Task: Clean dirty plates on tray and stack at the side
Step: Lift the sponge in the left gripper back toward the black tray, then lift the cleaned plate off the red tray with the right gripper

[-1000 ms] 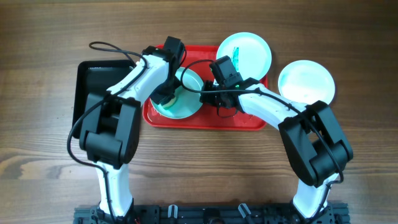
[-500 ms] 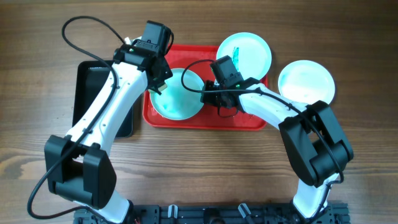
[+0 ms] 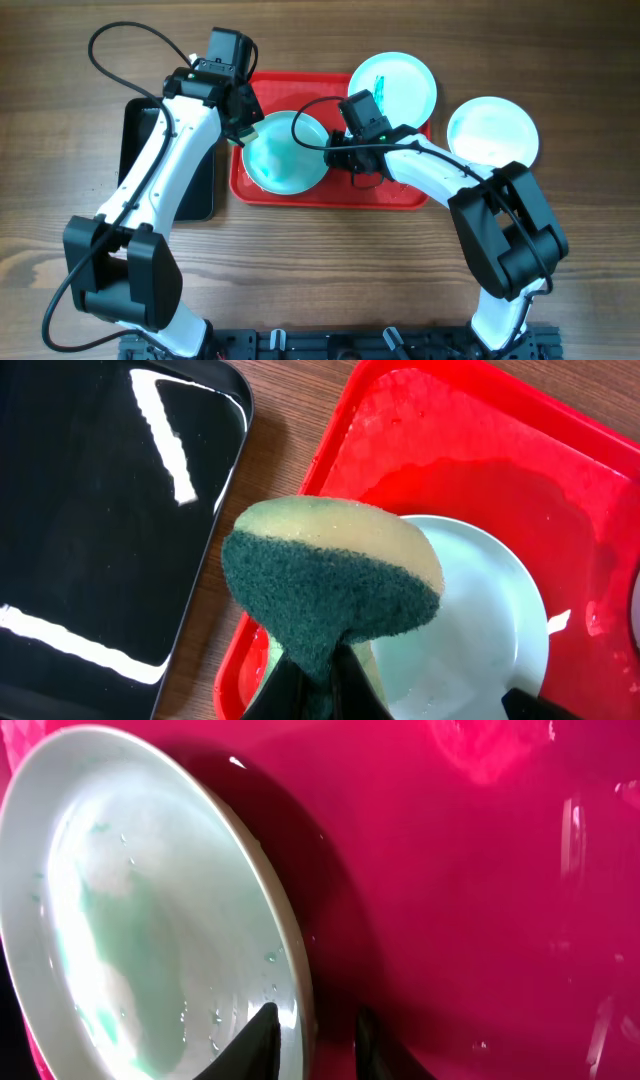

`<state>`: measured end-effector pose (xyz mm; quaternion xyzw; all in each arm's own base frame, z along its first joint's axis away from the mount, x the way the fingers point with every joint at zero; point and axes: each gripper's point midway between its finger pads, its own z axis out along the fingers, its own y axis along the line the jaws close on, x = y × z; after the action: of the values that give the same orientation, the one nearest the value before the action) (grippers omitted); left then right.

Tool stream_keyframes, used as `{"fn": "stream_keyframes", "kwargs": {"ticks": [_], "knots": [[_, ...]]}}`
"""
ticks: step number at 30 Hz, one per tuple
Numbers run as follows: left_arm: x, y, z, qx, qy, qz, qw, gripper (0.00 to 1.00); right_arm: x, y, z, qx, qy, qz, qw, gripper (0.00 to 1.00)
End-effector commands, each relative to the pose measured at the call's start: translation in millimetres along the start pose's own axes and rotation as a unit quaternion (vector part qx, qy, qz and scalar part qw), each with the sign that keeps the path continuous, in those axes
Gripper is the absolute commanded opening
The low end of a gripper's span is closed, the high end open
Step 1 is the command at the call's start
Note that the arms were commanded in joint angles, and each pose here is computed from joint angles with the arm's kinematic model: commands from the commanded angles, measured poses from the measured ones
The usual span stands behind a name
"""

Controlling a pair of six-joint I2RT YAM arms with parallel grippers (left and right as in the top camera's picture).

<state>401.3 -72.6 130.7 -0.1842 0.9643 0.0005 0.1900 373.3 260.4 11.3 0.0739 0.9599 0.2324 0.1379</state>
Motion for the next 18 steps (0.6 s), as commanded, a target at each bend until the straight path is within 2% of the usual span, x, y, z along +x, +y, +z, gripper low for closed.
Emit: {"fn": "stream_keyframes", "kwargs": {"ticks": [1,6,13,18], "knots": [[-0.1,-2.0,2.7,0.005,0.003,0.012,1.000,0.04,-7.8,-4.4,7.1,0.003,-0.015,0.018,1.000,0.25],[1.6,-1.7,7.3,0.001,0.009,0.013,1.000,0.04,-5.9,-6.0,11.6,0.003,-0.011,0.027,1.000,0.04],[1.7,-1.7,8.0,0.001,0.009,0.013,1.000,0.04,-10.1,0.5,2.2,0.001,-0.018,0.006,1.000,0.04],[1.7,-1.7,8.0,0.001,0.009,0.013,1.000,0.04,-32.5,-7.3,-33.9,0.069,-0.079,-0.037,0.994,0.04]]}}
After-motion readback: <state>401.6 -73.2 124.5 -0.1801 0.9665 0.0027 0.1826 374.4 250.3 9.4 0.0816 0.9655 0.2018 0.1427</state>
